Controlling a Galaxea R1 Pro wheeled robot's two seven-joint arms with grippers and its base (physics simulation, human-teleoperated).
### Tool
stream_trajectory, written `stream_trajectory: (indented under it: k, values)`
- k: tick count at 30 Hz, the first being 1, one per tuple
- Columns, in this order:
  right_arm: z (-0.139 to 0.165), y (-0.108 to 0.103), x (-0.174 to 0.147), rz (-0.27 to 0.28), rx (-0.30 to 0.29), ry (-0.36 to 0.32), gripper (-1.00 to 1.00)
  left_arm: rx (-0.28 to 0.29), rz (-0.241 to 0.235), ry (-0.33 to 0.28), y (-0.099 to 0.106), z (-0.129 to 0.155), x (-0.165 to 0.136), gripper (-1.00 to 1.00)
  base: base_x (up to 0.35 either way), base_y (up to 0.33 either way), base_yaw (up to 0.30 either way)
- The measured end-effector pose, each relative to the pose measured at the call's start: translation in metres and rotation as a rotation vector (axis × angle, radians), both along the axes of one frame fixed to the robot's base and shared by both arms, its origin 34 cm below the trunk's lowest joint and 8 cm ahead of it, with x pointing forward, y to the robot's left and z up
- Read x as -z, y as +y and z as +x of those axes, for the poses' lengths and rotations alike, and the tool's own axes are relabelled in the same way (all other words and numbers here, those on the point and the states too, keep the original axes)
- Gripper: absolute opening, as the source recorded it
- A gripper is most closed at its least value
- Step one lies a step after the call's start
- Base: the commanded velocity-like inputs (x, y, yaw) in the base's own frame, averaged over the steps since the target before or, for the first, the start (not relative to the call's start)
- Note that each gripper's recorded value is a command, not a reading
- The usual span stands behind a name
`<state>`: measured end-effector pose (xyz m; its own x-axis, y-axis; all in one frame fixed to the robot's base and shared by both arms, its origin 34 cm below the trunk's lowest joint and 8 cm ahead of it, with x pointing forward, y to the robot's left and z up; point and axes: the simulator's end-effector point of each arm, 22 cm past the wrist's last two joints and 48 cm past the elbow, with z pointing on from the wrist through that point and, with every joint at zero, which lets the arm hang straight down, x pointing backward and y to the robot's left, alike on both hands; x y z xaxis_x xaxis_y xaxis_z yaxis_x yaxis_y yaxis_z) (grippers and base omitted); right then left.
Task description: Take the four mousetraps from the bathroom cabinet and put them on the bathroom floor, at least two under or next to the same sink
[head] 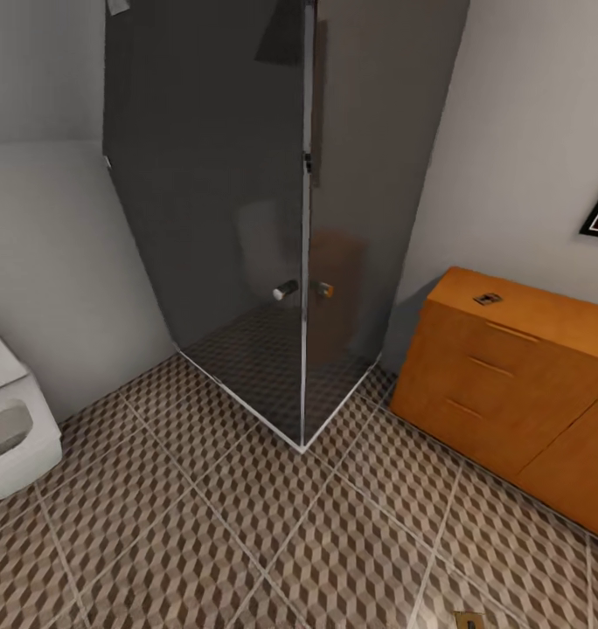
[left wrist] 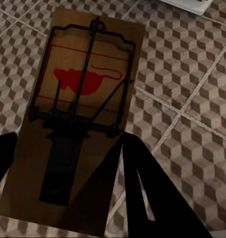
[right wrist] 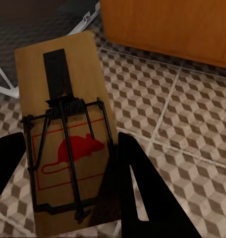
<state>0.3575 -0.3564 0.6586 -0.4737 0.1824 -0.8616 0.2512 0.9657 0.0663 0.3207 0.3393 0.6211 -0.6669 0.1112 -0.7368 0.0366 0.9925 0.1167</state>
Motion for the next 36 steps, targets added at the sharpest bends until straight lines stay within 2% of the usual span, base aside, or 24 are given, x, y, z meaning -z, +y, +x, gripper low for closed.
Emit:
stream_trajectory:
  k: [10,26,36]
  values:
    - [0.000,0.000,0.000,0.000,0.000,0.000,-1.00,-0.001,-0.017,0.000,-0.011,0.000,0.001,-1.00,-0.039,0.096,0.289]
    - [0.000,0.000,0.000,0.000,0.000,0.000,-1.00,-0.002,-0.017,0.000,-0.011,0.000,0.001,-1.00,0.000,0.252,0.289]
    - [0.000,0.000,0.000,0.000,0.000,-0.001,-1.00,-0.002,-0.017,0.000,-0.011,0.000,0.001,-1.00,0.000,0.031,0.289]
